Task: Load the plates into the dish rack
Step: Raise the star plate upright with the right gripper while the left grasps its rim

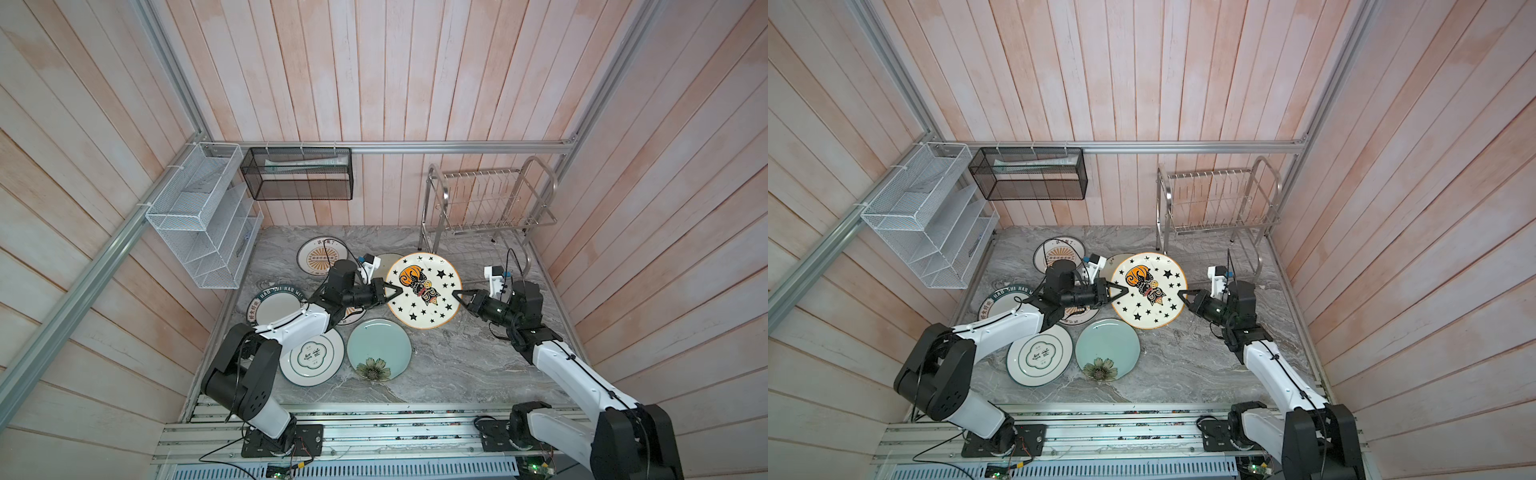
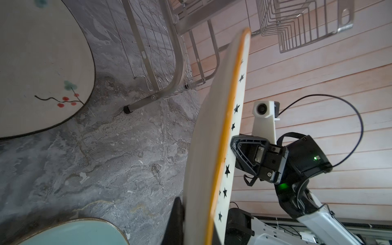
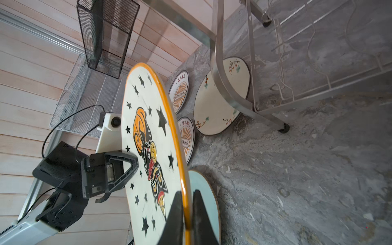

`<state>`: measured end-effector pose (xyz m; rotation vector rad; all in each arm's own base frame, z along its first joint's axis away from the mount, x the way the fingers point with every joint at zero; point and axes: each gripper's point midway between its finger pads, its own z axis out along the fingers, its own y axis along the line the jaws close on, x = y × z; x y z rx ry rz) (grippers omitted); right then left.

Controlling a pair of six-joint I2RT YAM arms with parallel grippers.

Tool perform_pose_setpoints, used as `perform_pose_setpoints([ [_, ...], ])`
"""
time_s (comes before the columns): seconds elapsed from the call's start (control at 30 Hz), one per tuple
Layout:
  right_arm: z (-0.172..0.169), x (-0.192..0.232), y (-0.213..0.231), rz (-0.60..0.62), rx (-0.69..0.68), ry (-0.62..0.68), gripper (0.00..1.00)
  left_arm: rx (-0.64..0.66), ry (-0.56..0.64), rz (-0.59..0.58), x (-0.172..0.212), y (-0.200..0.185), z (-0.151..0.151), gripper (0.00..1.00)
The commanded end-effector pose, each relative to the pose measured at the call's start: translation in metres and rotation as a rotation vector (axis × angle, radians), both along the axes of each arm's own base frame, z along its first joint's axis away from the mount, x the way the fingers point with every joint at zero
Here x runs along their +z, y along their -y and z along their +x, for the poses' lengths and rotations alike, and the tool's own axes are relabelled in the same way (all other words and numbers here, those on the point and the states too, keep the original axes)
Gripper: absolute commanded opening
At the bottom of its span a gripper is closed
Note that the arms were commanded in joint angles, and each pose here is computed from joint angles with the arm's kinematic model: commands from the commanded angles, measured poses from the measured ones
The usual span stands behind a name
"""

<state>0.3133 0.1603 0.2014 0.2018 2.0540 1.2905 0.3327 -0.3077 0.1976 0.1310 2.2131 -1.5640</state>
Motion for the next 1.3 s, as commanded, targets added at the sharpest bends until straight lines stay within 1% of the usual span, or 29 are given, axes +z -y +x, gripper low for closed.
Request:
perform_pose_setpoints([
  [0.0, 0.003, 0.066, -0.016, 0.068, 0.052, 0.197, 0.03, -0.039, 0.112, -0.011, 0.020, 0.007, -0.007, 0.00],
  [0.17, 0.005, 0.076, -0.019, 0.078, 0.048, 0.228, 0.16, -0.020, 0.138, -0.046, 0.035, 0.000, -0.005, 0.00],
  [0.37, 0.008, 0.088, -0.024, 0.088, 0.056, 0.260, 0.32, -0.015, 0.134, -0.080, 0.047, -0.009, -0.005, 0.00],
  [0.6, 0.015, 0.094, -0.030, 0.047, 0.020, 0.293, 0.50, 0.040, 0.236, -0.078, 0.070, -0.020, -0.006, 0.00],
  [0.7, 0.019, 0.097, -0.035, 0.027, 0.019, 0.298, 0.51, 0.053, 0.269, -0.084, 0.080, -0.023, -0.007, 0.00],
  [0.93, 0.022, 0.096, -0.052, 0.049, 0.060, 0.295, 0.52, 0.093, 0.328, -0.102, 0.095, -0.031, -0.008, 0.00],
  [1.1, 0.018, 0.099, -0.061, 0.069, 0.089, 0.317, 0.52, 0.108, 0.391, -0.122, 0.109, -0.037, -0.015, 0.00],
  [1.27, 0.010, 0.103, -0.067, 0.082, 0.117, 0.334, 0.54, 0.158, 0.430, -0.117, 0.117, -0.047, -0.016, 0.00],
])
